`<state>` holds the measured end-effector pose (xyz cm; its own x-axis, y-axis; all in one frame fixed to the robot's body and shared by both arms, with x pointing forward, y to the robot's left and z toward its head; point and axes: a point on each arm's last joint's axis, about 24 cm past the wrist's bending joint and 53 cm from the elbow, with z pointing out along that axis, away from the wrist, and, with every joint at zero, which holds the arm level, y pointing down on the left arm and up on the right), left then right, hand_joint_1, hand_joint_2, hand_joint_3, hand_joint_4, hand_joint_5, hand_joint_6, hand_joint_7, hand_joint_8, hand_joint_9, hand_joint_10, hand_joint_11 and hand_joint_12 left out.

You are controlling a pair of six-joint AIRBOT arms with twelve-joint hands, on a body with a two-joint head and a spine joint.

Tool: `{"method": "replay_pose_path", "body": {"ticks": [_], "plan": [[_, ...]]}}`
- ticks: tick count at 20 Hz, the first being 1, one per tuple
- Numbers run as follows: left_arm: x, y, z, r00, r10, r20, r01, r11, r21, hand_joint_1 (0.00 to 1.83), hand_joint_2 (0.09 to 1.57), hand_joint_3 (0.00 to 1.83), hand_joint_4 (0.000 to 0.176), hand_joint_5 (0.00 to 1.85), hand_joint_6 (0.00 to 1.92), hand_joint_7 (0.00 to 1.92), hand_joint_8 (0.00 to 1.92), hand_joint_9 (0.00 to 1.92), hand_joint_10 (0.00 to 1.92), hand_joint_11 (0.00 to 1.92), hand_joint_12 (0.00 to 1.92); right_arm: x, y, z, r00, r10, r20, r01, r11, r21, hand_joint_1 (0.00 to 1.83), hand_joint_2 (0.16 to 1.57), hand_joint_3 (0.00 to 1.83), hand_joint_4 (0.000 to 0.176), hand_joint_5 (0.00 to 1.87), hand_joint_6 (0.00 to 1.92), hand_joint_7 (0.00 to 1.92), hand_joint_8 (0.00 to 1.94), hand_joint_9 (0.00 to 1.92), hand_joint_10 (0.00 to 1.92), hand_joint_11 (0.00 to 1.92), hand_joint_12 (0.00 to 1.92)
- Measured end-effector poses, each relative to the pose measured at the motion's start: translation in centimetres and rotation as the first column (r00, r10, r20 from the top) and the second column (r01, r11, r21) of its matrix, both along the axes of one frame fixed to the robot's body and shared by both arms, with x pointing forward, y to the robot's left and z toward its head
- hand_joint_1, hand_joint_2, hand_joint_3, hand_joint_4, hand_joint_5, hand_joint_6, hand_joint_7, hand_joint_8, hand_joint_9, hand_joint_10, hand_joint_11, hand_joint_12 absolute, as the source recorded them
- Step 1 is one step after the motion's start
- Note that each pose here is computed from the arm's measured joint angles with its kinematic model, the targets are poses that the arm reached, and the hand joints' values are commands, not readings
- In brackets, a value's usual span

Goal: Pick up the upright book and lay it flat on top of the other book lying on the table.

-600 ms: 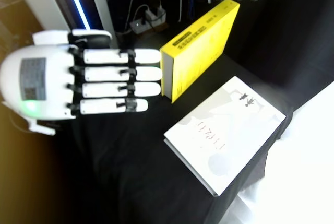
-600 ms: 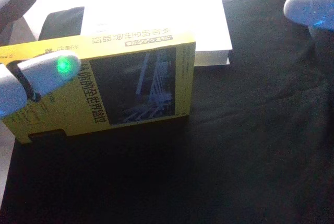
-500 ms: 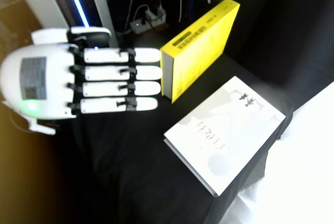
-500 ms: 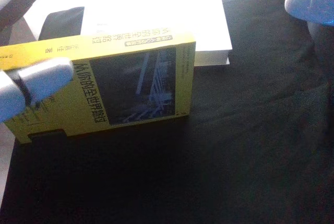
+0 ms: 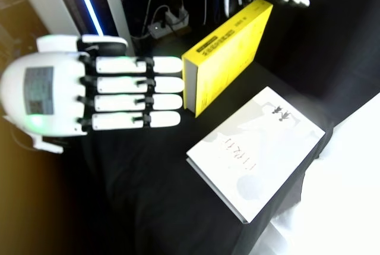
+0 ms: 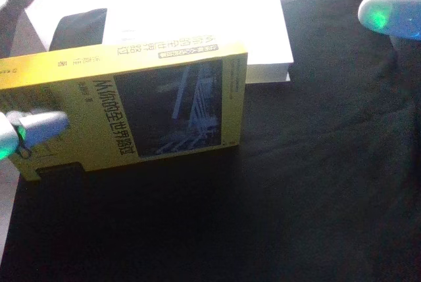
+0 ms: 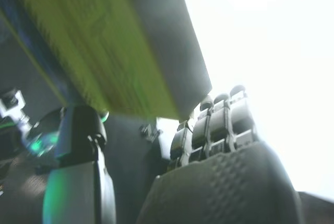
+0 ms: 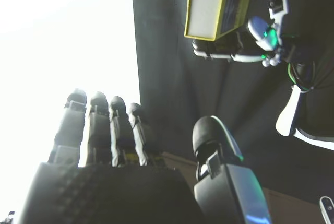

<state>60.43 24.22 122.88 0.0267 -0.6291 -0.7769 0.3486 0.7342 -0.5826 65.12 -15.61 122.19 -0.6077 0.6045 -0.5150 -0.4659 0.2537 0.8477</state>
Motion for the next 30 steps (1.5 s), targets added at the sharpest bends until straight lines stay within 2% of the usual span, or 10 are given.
{"method": "replay_pose_path", "body": {"ticks": [1, 3, 4, 6, 9, 15, 18, 24, 25, 30], "plan": [[0.1, -0.3, -0.6, 0.9998, -0.005, -0.019, 0.005, 1.0, 0.001, 0.92, 1.03, 0.0, 0.0, 0.19, 0.03, 0.16, 0.03, 0.14, 0.0, 0.0, 0.27, 0.0, 0.1, 0.0, 1.0, 0.001, 0.001, -0.001, 1.0, 0.001, 0.09, 1.37, 0.01, 0.014, 0.0, 0.0, 0.0, 0.0, 0.0, 0.0, 0.0, 0.0], [0.0, -0.5, -0.5, 0.9999, -0.012, -0.009, 0.012, 0.9999, 0.0, 0.94, 1.08, 0.0, 0.0, 0.64, 0.04, 0.7, 0.05, 0.65, 0.1, 0.13, 1.27, 0.0, 0.1, 0.0, 1.0, 0.001, -0.001, -0.001, 1.0, 0.001, 0.09, 1.38, 0.01, 0.015, 0.0, 0.0, 0.0, 0.0, 0.0, 0.0, 0.0, 0.0], [-0.1, -0.5, -0.2, 0.9999, -0.015, 0.001, 0.015, 0.9999, -0.001, 1.2, 1.1, 0.0, 0.0, 0.85, 0.72, 1.03, 0.77, 1.02, 0.64, 0.62, 1.55, -0.1, 0.1, -0.1, 1.0, 0.002, -0.001, -0.002, 1.0, 0.001, 0.08, 1.39, 0.01, 0.001, 0.0, 0.0, 0.0, 0.0, 0.0, 0.0, 0.0, 0.0], [-0.9, -1.3, 0.6, 0.9991, -0.036, 0.022, 0.036, 0.9993, -0.011, 1.27, 1.1, 0.0, 0.0, 0.93, 0.87, 1.13, 0.96, 1.23, 0.9, 1.03, 1.45, -0.1, 0.0, -0.2, 1.0, 0.002, -0.005, -0.002, 1.0, -0.003, 0.09, 1.38, 0.01, 0.008, 0.0, 0.0, 0.0, 0.0, 0.0, 0.0, 0.0, 0.0], [-3.1, -3.5, 1.7, 0.9901, -0.125, 0.063, 0.124, 0.9918, 0.03, 1.25, 1.13, 0.0, 0.0, 0.87, 0.95, 1.03, 1.15, 1.1, 1.2, 0.98, 1.68, 0.0, 0.0, -0.2, 1.0, 0.001, -0.006, -0.001, 1.0, 0.002, 0.11, 1.39, 0.0, 0.004, 0.0, 0.0, 0.0, 0.0, 0.0, 0.0, 0.0, 0.0], [-4.2, -3.1, 6.2, 0.9606, -0.131, 0.245, 0.135, 0.9909, 0.003, 1.27, 1.11, 0.0, 0.0, 0.89, 0.93, 1.09, 1.03, 1.13, 0.96, 0.92, 1.46, -0.2, -0.1, 0.8, 1.0, 0.011, 0.021, -0.012, 0.999, 0.031, 0.18, 1.33, 0.0, 0.018, 0.0, 0.0, 0.0, 0.0, 0.0, 0.0, 0.0, 0.0], [-3.1, -3.0, 8.0, 0.9463, -0.11, 0.304, 0.127, 0.9911, -0.039, 1.27, 1.11, 0.0, 0.0, 0.87, 0.95, 1.1, 1.01, 1.2, 0.82, 0.96, 1.34, -0.2, 0.9, 3.6, 0.994, 0.039, 0.101, -0.044, 0.998, 0.054, 0.21, 1.23, 0.0, 0.123, 0.0, 0.0, 0.0, 0.0, 0.0, 0.0, 0.0, 0.0], [-1.3, -4.6, 7.4, 0.9527, -0.134, 0.273, 0.156, 0.986, -0.059, 1.28, 1.08, 0.0, 0.0, 0.94, 0.85, 1.18, 0.86, 1.34, 0.59, 1.07, 1.24, -0.9, 6.8, 5.8, 0.966, 0.188, 0.178, -0.208, 0.973, 0.101, 0.39, 1.15, 0.0, 0.08, 0.0, 0.0, 0.0, 0.0, 0.0, 0.0, 0.0, 0.0], [-1.4, -4.6, 7.9, 0.9465, -0.137, 0.292, 0.161, 0.9851, -0.06, 1.28, 1.07, 0.0, 0.0, 0.98, 0.83, 1.22, 0.79, 1.35, 0.6, 1.08, 1.31, -0.8, 8.0, 5.3, 0.964, 0.208, 0.163, -0.227, 0.968, 0.108, 0.47, 1.13, 0.0, 0.01, 0.0, 0.0, 0.0, 0.0, 0.0, 0.0, 0.0, 0.0], [-2.4, -4.9, 10.4, 0.9112, -0.136, 0.389, 0.179, 0.981, -0.075, 1.27, 1.1, 0.0, 0.0, 0.92, 0.9, 1.13, 0.98, 1.25, 0.9, 1.08, 1.39, 0.3, 8.8, 3.8, 0.97, 0.221, 0.102, -0.232, 0.967, 0.107, 0.6, 1.06, 0.0, 0.0, 0.0, 0.0, 0.0, 0.0, 0.0, 0.0, 0.0, 0.0]]}}
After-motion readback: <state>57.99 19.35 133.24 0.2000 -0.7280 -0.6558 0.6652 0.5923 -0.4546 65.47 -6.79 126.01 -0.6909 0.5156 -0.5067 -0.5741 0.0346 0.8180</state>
